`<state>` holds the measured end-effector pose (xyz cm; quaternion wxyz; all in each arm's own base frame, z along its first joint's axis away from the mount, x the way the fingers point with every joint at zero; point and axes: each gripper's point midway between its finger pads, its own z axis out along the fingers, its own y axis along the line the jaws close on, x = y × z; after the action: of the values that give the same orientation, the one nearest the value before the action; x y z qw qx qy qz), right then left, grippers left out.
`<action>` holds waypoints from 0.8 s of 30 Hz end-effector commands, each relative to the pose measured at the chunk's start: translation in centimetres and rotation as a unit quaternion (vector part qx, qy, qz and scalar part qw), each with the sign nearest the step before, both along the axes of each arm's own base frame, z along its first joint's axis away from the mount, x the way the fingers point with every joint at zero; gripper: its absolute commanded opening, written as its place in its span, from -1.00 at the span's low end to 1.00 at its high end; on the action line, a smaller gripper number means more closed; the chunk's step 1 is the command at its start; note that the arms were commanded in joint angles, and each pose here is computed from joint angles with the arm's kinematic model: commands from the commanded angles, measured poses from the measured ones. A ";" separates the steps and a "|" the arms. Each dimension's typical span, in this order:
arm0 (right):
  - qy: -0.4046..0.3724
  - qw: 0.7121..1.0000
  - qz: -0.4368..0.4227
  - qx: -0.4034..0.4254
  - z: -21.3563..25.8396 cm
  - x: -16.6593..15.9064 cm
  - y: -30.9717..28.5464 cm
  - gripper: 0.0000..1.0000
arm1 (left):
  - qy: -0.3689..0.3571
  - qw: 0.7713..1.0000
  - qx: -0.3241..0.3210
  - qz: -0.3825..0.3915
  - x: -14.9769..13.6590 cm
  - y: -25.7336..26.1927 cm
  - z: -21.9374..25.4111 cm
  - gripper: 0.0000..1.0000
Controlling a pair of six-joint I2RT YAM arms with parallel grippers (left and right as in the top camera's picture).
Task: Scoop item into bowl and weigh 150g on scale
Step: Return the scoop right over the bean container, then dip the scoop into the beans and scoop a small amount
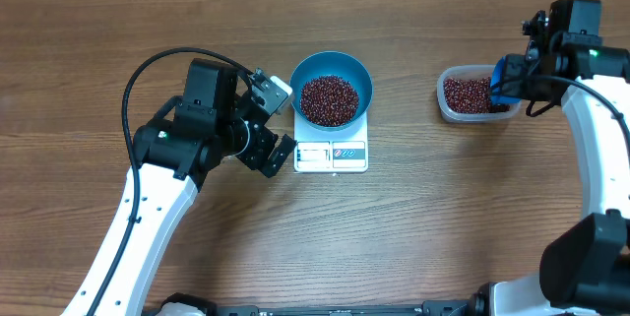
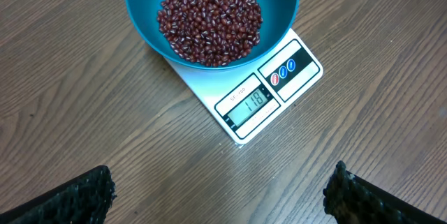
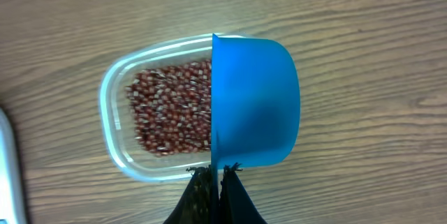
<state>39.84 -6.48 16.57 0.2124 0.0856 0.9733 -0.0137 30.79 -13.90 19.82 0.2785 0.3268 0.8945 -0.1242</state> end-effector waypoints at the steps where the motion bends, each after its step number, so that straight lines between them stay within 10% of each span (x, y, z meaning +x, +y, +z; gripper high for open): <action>1: 0.029 0.999 0.004 -0.020 -2.1 0.3 -0.1 -0.93 | 0.010 1.000 -0.008 0.002 -0.1 -0.3 -0.3 1.00; 24: 0.100 0.990 0.069 0.071 -6.5 -0.6 5.1 -0.93 | 0.010 1.000 -0.008 0.002 -0.1 -0.3 -0.3 1.00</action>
<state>39.65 -2.52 11.20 0.1282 0.0371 0.9907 0.0265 30.78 -13.90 19.82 0.2784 0.3268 0.8946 -0.1242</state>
